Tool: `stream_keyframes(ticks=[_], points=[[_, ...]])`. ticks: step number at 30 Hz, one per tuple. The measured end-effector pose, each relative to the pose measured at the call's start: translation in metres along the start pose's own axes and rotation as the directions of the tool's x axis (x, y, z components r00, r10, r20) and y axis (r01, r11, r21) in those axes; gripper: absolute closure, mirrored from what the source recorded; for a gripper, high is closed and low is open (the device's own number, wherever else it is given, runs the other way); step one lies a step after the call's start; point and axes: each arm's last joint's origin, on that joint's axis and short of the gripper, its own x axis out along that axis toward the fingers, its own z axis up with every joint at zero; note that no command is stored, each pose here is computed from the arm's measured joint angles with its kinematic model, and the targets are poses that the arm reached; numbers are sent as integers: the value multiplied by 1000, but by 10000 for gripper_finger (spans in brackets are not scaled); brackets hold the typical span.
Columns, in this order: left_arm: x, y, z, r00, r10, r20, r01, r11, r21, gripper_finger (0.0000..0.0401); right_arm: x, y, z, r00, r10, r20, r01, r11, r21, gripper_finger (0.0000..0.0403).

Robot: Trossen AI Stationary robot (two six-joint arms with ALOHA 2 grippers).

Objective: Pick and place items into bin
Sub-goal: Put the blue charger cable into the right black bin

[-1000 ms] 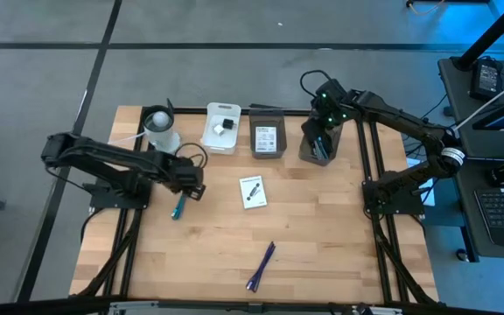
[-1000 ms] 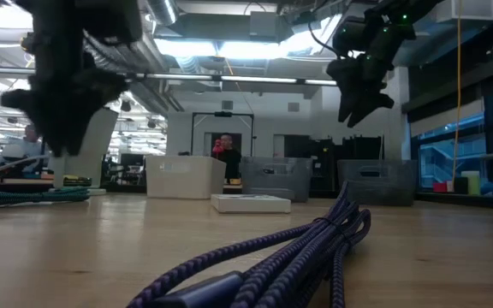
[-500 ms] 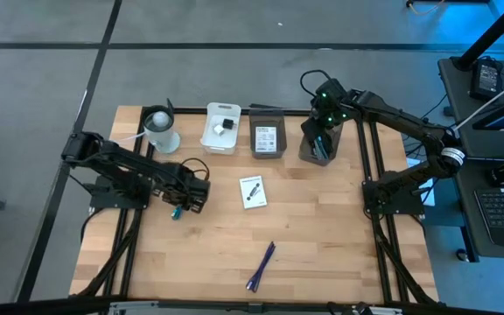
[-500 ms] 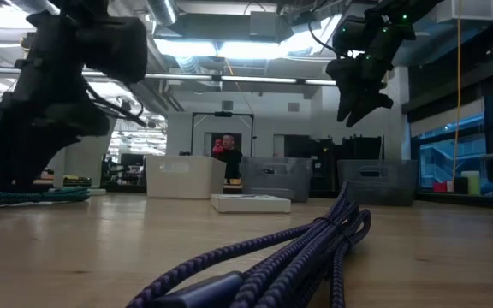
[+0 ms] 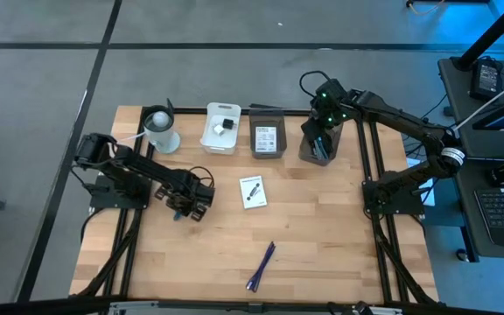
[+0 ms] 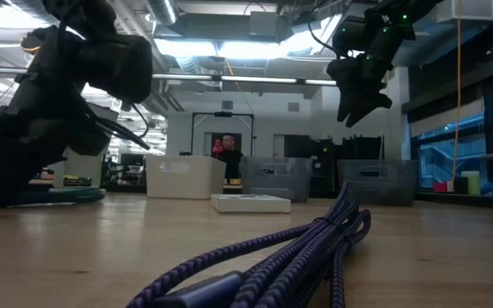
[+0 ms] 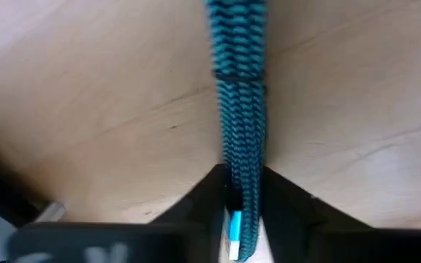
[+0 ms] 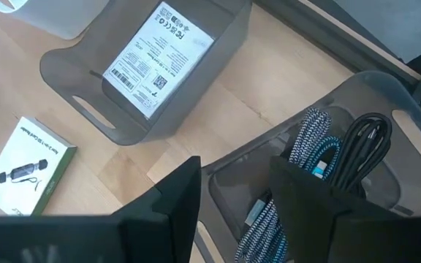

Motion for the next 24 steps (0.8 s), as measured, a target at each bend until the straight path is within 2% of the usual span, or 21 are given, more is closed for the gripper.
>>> stream_keyframes(ticks=[4, 8, 12, 14, 17, 21, 24], points=[[-2, 1, 3, 1000, -21, -6, 21, 999, -26, 376, 0, 0, 0, 1000, 0, 0, 0, 1000, -2, 237], [-18, 0, 9, 991, -95, 96, 97, 995, -11, 376, 0, 0, 0, 1000, 1, -1, -1, 1000, -21, 237], [-47, 5, 15, 956, -167, 239, 170, 985, 11, 376, 0, 0, 0, 1000, 1, 1, -1, 1000, -21, 237], [-67, 8, 21, 912, -218, 347, 215, 975, 48, 376, 0, 0, 1, 1000, 2, 7, -2, 1000, -21, 237], [-96, 18, 29, 835, -256, 487, 233, 966, 108, 376, 0, 3, 4, 999, 22, 38, -21, 999, -32, 237], [-137, 30, 43, 676, -359, 643, 300, 932, 205, 376, 0, 12, 12, 986, 106, 127, -98, 993, -69, 237], [-161, 33, 54, 536, -446, 717, 335, 892, 305, 376, -3, 23, 21, 949, 234, 212, -209, 969, -133, 237]])
